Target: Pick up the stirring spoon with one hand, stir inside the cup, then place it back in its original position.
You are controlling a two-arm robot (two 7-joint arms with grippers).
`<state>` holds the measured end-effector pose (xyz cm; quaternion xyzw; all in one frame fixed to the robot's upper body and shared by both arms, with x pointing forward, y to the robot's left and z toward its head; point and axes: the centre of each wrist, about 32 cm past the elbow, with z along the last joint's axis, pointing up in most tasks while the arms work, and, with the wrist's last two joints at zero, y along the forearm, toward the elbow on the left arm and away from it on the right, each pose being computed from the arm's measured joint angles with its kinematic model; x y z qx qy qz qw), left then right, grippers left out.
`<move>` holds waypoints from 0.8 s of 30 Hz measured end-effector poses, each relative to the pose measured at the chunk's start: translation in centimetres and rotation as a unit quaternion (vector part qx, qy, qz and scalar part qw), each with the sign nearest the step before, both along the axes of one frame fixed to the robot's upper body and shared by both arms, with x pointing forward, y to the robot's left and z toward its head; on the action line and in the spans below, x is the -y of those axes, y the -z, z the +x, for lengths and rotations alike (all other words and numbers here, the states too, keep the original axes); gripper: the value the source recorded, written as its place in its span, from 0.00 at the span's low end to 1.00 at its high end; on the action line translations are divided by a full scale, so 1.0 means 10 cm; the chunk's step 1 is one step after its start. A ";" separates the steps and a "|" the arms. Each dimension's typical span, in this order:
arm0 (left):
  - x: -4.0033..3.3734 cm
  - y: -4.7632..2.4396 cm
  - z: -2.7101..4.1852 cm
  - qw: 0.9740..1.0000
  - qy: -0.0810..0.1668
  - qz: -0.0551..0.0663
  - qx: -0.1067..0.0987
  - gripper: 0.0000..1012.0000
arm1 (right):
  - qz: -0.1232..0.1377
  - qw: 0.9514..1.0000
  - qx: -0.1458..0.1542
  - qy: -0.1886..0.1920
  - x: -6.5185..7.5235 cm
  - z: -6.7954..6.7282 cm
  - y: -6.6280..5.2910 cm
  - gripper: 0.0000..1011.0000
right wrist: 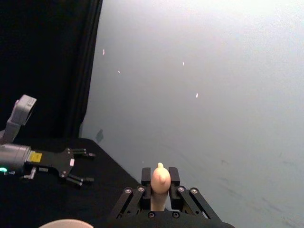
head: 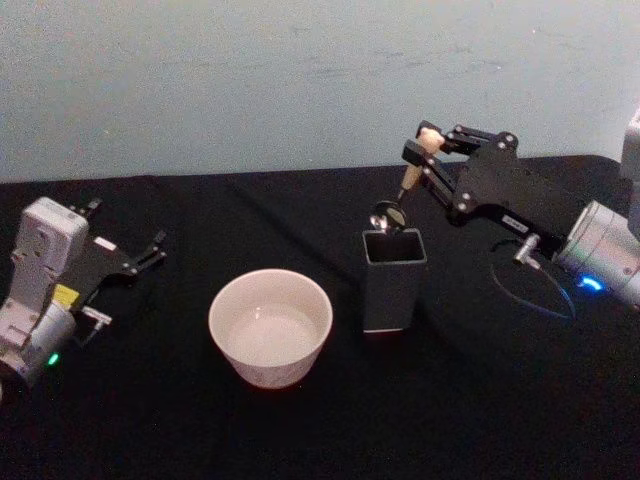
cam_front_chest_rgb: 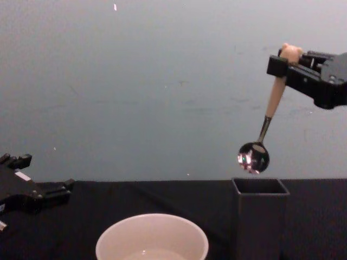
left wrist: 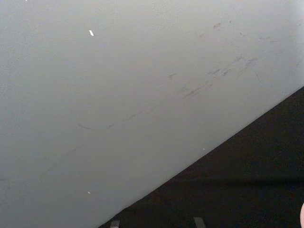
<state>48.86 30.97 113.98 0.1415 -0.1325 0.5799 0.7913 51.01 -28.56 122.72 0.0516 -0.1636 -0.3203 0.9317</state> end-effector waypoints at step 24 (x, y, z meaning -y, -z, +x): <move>0.000 0.000 0.000 1.000 0.000 0.000 0.000 0.99 | -0.023 0.996 -0.089 0.015 -0.06 0.09 0.40 0.21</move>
